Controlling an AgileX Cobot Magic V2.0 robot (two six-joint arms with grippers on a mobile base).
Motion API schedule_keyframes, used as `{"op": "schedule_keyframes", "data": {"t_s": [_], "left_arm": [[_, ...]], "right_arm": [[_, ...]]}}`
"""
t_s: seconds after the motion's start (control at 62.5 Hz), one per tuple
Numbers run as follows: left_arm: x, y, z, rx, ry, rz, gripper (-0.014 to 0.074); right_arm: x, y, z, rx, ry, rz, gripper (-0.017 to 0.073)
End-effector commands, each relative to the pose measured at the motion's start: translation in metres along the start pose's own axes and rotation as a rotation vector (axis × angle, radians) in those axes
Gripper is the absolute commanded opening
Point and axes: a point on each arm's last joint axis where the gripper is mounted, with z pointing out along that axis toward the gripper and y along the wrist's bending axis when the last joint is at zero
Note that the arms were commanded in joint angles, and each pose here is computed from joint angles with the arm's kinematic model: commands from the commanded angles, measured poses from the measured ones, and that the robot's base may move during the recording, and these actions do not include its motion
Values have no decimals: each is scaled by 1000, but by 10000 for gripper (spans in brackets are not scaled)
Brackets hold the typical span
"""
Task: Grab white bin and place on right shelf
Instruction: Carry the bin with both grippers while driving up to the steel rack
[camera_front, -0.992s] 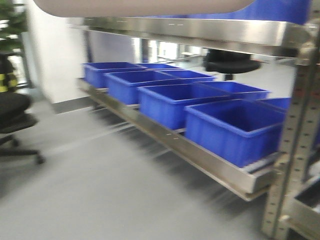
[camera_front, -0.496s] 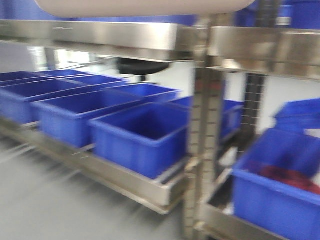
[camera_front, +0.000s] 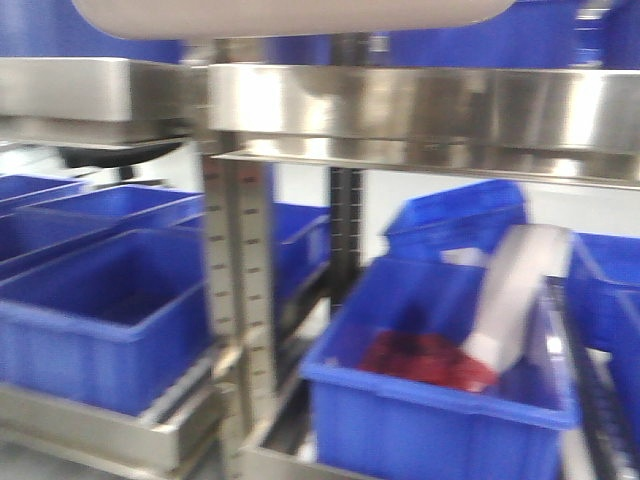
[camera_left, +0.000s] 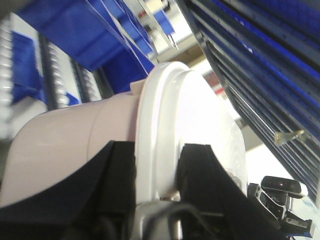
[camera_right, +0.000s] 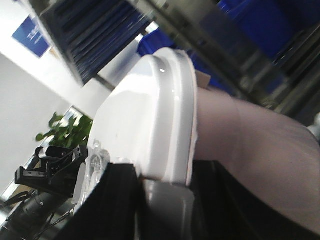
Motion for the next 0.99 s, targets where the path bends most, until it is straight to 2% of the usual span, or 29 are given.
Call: {"op": "schedule_keyframes", "data": {"t_s": [0.0, 0.976], "left_arm": [[24, -45, -2, 233, 216, 87, -126], [24, -45, -2, 233, 216, 87, -126]], "right_arm": [[-4, 53, -7, -311, -8, 31, 120], [-4, 53, -7, -311, -8, 31, 120]]}}
